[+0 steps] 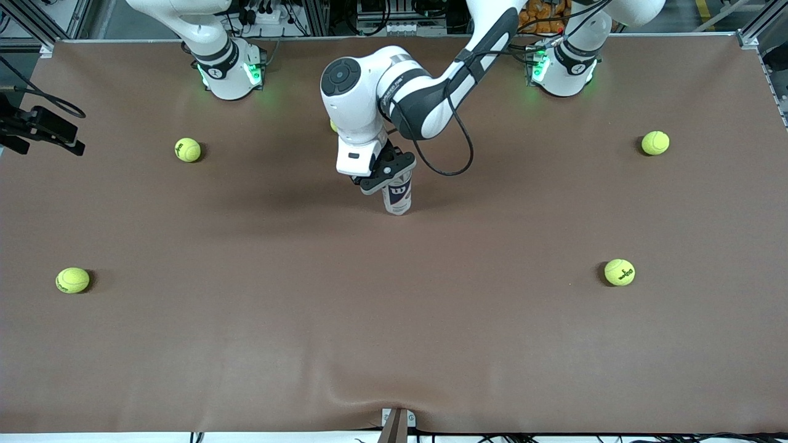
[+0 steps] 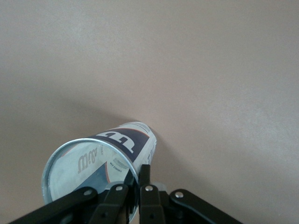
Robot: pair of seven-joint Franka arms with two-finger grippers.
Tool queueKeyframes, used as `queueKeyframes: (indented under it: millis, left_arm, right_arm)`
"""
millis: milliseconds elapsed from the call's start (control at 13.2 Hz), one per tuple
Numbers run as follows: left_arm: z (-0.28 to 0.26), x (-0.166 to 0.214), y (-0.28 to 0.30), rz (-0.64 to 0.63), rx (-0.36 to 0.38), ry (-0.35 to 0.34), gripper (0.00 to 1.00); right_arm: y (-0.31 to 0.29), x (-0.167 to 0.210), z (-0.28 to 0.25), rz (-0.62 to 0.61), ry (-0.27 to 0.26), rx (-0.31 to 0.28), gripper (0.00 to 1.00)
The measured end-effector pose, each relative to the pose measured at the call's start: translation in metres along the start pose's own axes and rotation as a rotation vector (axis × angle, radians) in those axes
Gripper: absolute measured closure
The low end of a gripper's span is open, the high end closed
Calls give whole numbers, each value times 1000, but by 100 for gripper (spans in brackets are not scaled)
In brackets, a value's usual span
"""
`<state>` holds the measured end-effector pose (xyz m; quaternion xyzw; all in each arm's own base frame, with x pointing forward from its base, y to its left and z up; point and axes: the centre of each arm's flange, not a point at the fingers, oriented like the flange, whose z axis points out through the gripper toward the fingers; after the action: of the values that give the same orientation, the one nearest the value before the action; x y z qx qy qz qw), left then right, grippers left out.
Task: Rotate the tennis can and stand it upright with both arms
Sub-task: 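Lower the upright can onto the table with the left gripper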
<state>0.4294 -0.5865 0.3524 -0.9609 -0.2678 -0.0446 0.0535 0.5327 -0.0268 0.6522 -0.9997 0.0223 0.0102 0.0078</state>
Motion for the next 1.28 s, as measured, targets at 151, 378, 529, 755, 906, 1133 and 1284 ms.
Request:
queueKeyframes:
  millis: [151,378,529,755,906,1133,1284]
  left_arm:
    - [0,0,1,0,-5,0,93]
    - [1,0,1,0,-3,0,65]
    - [1,0,1,-1,-3,0,57]
    - [1,0,1,-3,-4,0,48]
    - [-1,-1,1,-27,-8,-1,36]
    - [-7,-1,3,-40,-19,-1,33]
    - [-16,1,2,-43,-27,0,32]
  right_arm:
    - [0,0,0,0,0,0,0]
    - [0,0,0,0,0,0,0]
    - [0,0,0,0,0,0,0]
    - [0,0,0,0,0,0,0]
    - [0,0,0,0,0,0,0]
    - [0,0,0,0,0,0,0]
    - [1,0,0,1,0,0,0]
